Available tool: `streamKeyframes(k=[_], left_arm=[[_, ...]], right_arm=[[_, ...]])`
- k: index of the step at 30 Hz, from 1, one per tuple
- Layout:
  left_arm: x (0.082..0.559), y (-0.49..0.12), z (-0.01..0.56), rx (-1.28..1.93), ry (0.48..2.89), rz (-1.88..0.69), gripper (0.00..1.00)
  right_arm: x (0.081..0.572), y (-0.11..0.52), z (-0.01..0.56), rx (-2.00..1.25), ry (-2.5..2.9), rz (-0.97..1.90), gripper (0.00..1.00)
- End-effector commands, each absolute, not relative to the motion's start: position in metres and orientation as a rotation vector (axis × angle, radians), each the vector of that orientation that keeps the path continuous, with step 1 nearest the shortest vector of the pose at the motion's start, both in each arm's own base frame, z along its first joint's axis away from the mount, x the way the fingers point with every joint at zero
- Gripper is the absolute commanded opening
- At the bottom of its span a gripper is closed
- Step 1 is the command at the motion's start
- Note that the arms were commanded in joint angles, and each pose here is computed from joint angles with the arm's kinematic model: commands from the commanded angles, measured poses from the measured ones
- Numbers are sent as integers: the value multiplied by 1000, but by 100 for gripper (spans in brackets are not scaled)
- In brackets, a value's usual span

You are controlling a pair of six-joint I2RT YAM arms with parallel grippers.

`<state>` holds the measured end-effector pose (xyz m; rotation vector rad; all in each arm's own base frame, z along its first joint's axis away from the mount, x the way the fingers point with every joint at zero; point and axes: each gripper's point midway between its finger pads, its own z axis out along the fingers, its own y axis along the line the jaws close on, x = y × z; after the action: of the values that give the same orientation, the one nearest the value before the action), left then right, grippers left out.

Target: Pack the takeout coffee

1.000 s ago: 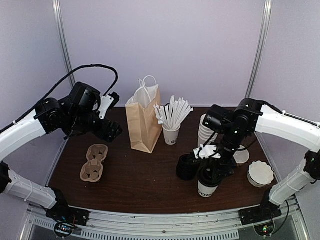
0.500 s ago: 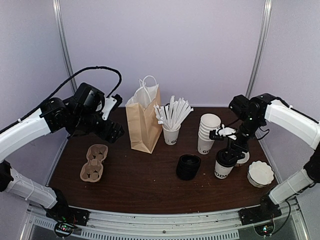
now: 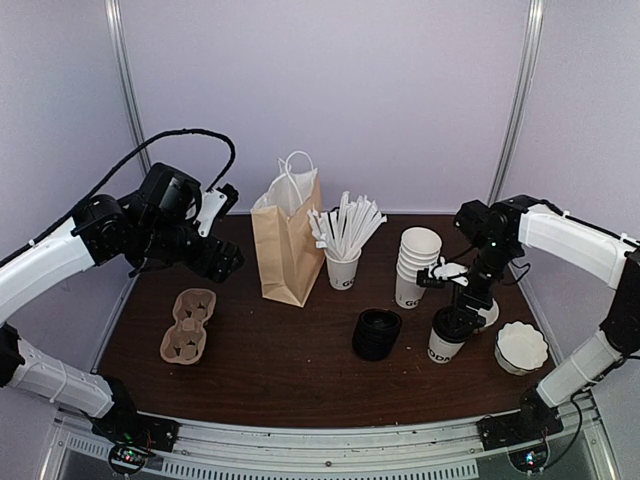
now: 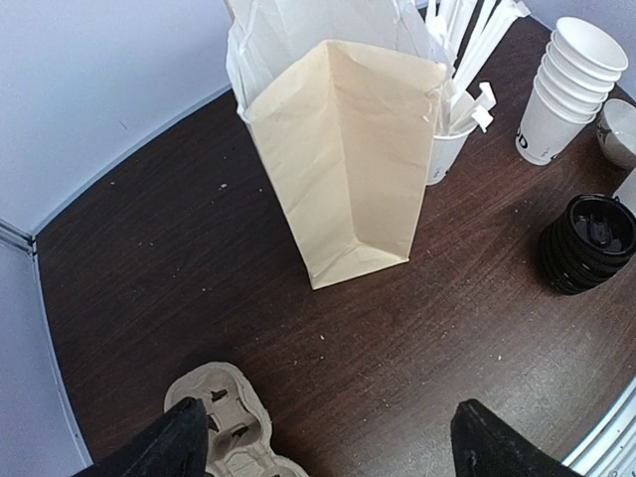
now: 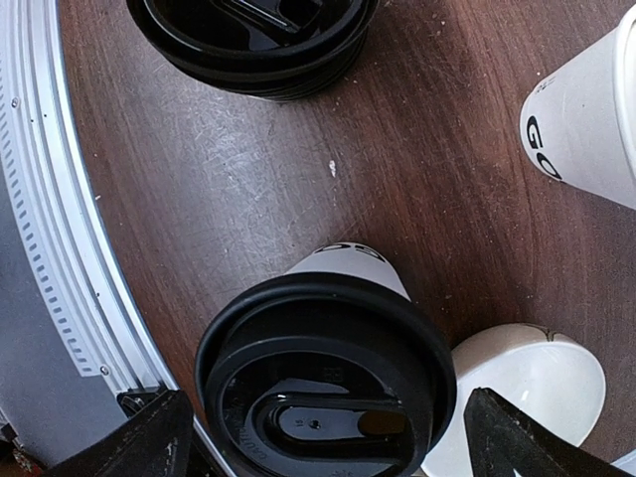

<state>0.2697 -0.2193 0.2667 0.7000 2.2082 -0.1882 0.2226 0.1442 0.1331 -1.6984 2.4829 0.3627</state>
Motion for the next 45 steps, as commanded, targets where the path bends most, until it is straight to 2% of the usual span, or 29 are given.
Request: streamKeyframes(k=[1, 6, 10, 17, 25, 34, 43, 45], left_arm=[[273, -222, 283, 701, 2167, -211, 89], [284, -213, 310, 658, 2142, -122, 88], [311, -206, 346, 572, 2093, -19, 86], [366, -237, 379, 531, 2086, -93, 82], [390, -273, 352, 642, 2168, -209, 81], [409, -279, 329, 669, 2205, -221, 80], [449, -278, 315, 640, 2228, -227, 64], [456, -279, 312, 636, 2229, -218, 57]], right_arm=[[224, 147, 141, -1671, 2466, 384, 99], [224, 151, 180, -1623, 2412, 391, 99], [228, 155, 209, -1562, 2367, 393, 99], [240, 161, 237, -1429, 2315, 369, 100], [240, 163, 248, -1374, 2264, 366, 99], [237, 165, 244, -1356, 2262, 393, 99], [232, 169, 240, -1329, 2270, 443, 99], [232, 169, 240, -1323, 2269, 445, 99]])
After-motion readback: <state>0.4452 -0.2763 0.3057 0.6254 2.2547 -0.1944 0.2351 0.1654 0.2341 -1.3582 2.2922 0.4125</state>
